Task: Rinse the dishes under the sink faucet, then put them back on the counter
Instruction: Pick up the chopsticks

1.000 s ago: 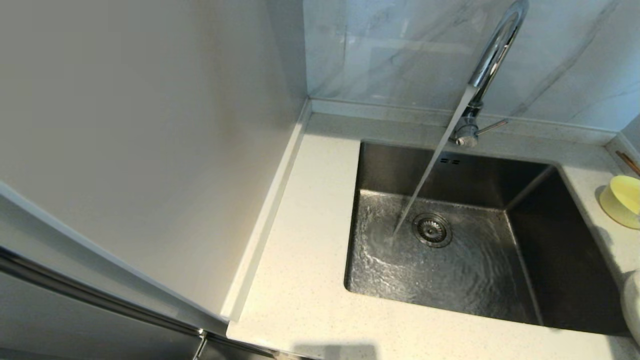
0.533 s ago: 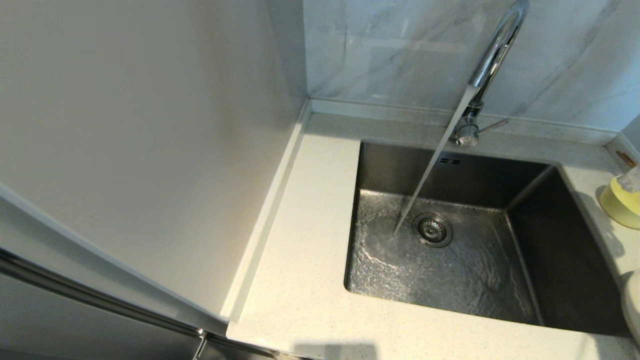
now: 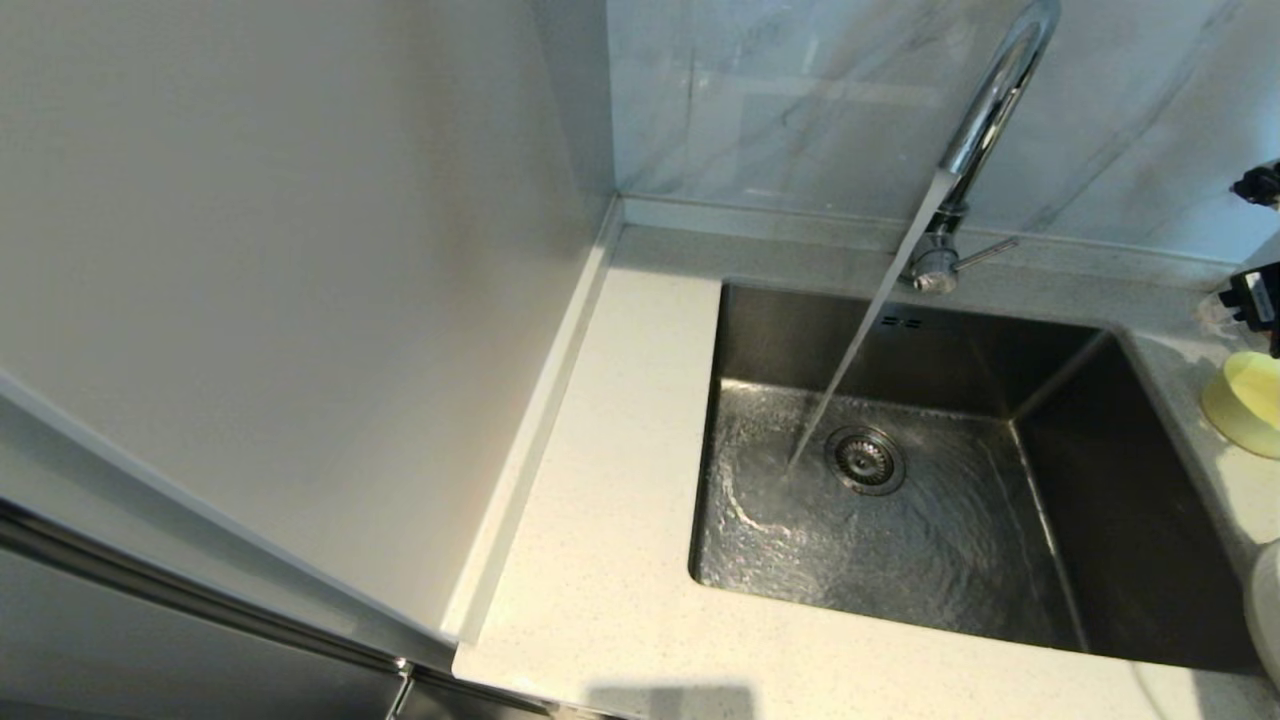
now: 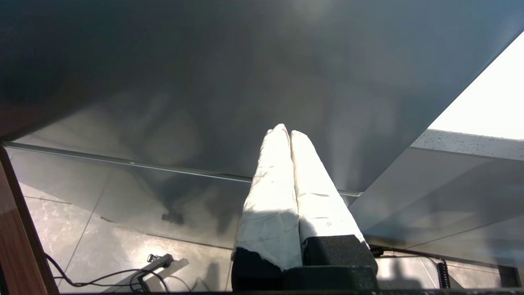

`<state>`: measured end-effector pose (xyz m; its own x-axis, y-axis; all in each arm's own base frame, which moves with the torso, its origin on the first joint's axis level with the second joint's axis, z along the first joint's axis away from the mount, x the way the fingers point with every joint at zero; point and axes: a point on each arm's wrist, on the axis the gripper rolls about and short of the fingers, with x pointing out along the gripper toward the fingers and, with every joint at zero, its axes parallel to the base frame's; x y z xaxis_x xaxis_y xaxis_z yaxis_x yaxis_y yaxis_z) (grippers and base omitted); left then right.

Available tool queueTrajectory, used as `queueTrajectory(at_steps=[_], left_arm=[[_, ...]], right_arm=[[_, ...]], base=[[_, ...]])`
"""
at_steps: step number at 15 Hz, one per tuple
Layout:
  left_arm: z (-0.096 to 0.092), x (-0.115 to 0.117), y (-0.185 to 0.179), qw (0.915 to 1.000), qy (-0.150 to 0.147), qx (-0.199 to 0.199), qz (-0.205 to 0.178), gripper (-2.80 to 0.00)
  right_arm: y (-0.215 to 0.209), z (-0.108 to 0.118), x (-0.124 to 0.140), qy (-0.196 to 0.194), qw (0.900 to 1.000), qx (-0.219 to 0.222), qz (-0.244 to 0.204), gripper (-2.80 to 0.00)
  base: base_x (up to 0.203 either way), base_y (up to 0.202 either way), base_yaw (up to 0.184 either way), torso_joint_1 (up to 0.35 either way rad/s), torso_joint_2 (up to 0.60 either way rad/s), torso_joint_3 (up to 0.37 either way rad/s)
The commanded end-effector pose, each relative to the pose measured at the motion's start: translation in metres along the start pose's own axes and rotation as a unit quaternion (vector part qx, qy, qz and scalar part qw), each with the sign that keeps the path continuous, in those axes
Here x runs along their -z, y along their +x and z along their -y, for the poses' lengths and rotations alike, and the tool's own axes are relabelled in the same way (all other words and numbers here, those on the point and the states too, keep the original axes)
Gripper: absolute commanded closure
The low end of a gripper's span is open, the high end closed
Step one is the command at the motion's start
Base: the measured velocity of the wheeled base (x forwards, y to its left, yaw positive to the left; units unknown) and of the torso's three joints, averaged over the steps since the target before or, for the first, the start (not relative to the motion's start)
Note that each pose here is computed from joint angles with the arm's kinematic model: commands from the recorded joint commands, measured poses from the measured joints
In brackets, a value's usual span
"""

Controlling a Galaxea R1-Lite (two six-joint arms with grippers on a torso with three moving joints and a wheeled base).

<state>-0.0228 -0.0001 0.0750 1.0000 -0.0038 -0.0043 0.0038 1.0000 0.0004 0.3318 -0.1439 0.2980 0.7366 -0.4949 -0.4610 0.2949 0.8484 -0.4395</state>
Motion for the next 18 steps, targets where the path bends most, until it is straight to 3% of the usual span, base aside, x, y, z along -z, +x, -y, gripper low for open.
queueTrajectory(at_steps=[1,4,8,18], left_arm=[[0.000,0.000,0.000,1.0000,0.000,0.000,0.000,0.00],[0.000,0.000,0.000,1.0000,0.000,0.000,0.000,0.00],[0.000,0.000,0.000,1.0000,0.000,0.000,0.000,0.00],[0.000,0.000,0.000,1.0000,0.000,0.000,0.000,0.00]], right_arm=[[0.026,0.001,0.007,-0.001,1.000,0.004,-0.013,-2.80],[0.051,0.012,0.009,-0.012,0.999,0.034,0.011,-2.80],[0.076,0.011,0.017,-0.017,0.999,0.040,0.012,-2.80],[0.103,0.017,0.014,-0.035,0.996,0.066,0.039,-2.80]], base=[[0.000,0.000,0.000,0.000,0.00,0.000],[0.000,0.000,0.000,0.000,0.00,0.000],[0.000,0.000,0.000,0.000,0.00,0.000],[0.000,0.000,0.000,0.000,0.00,0.000]])
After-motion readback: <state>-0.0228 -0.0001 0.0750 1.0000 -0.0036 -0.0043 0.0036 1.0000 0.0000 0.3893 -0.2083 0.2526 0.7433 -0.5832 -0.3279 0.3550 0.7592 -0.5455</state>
